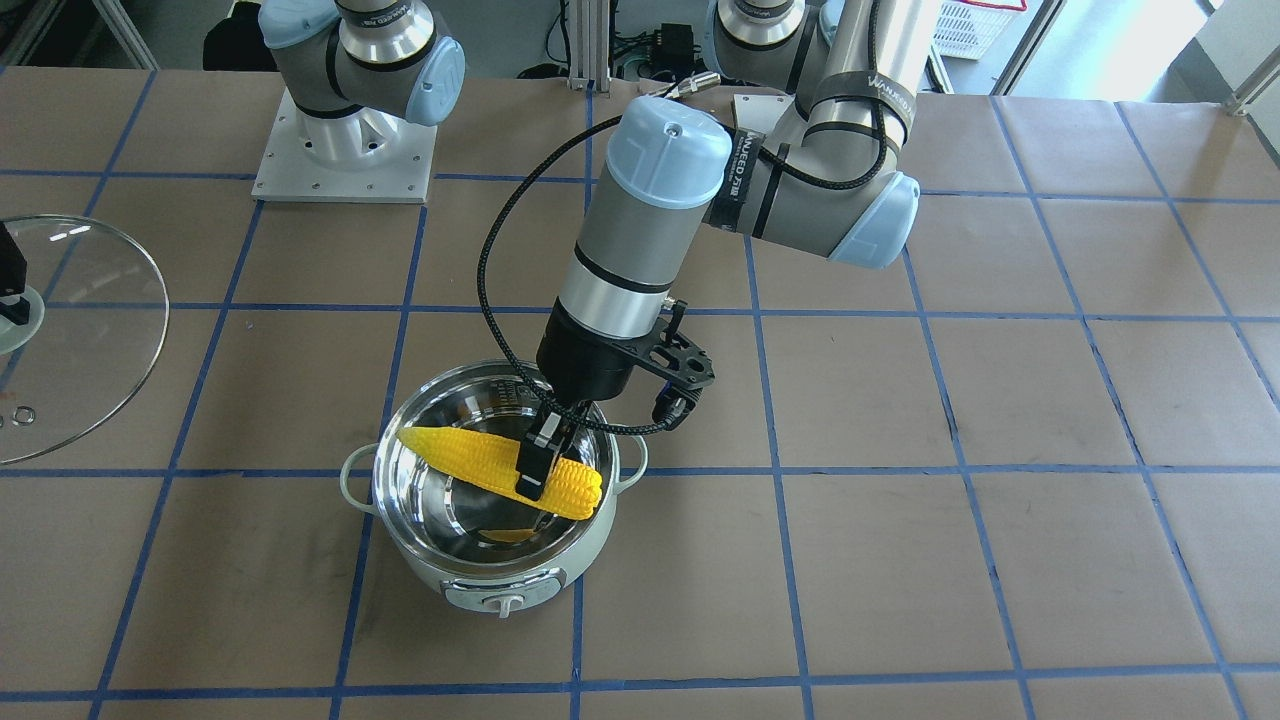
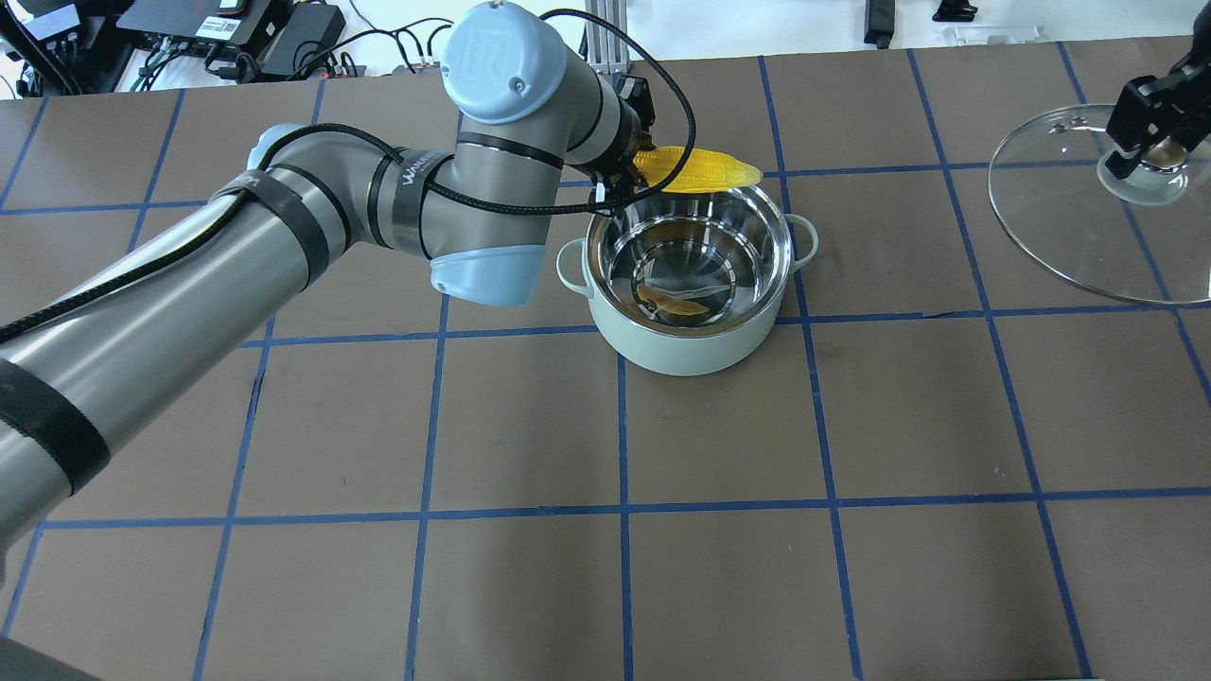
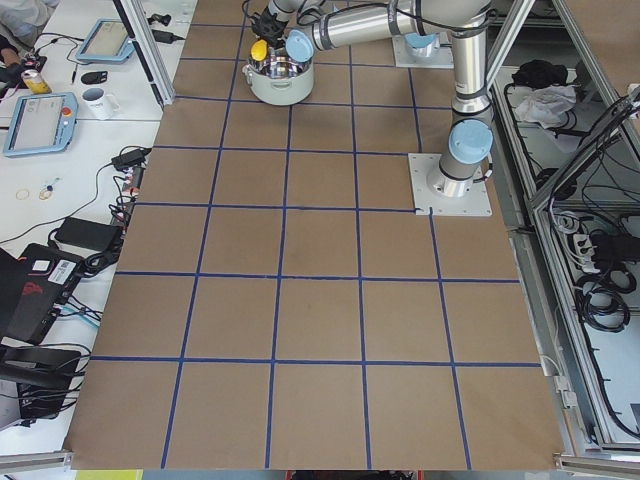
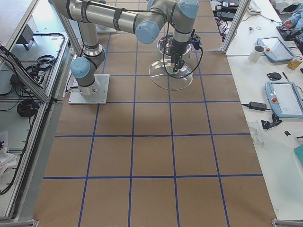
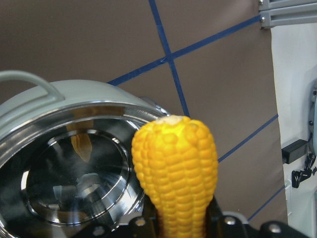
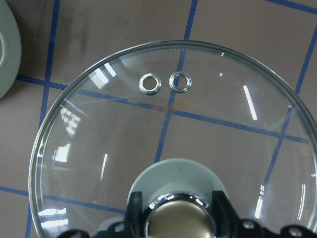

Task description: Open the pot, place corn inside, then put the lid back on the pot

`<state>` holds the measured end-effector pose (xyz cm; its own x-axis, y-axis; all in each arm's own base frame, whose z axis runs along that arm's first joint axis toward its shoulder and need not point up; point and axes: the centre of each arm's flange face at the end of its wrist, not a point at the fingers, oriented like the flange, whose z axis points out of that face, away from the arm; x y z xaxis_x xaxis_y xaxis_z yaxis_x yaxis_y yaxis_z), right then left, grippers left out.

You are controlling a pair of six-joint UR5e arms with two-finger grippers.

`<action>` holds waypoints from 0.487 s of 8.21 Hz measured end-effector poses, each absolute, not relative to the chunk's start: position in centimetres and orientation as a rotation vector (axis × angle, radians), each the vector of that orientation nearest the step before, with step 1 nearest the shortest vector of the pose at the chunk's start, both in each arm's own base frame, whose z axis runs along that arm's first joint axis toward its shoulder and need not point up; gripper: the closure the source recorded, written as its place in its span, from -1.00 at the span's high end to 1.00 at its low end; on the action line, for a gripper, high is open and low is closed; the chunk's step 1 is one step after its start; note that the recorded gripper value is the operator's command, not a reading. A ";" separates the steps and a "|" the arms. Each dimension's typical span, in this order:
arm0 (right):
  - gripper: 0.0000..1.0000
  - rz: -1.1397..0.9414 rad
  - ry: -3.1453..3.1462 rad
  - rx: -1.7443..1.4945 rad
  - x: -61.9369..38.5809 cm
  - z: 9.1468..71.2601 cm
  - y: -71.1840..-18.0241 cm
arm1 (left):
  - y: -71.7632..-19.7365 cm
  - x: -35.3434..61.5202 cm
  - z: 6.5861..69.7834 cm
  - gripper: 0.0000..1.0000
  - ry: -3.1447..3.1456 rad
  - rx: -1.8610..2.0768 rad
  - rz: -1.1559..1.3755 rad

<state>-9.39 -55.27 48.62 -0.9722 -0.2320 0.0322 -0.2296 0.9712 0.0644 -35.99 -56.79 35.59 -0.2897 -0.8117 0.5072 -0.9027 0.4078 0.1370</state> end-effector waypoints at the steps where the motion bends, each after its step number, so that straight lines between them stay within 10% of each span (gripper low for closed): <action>1: -1.00 -0.094 -3.079 0.361 -9.4 48.6 -55.3 | -56.5 -37.2 34.2 -1.00 -2.162 1.482 0.207; 2: -1.00 -0.094 -3.079 0.362 -9.4 48.6 -55.3 | -56.2 -38.2 33.1 -0.99 -2.161 1.504 0.180; 3: -1.00 -0.094 -3.079 0.362 -9.4 48.6 -55.3 | -55.9 -38.7 32.5 -0.46 -2.161 1.517 0.165; 4: -1.00 -0.094 -3.079 0.362 -9.4 48.6 -55.3 | -55.8 -39.0 32.2 0.93 -2.165 1.528 0.154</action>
<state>-9.39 -55.26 48.63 -0.9719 -0.2330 0.0324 -0.2306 0.9709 0.0645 -39.02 -55.77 32.17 -0.2598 -0.8572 0.4447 -0.9115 0.3698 0.1803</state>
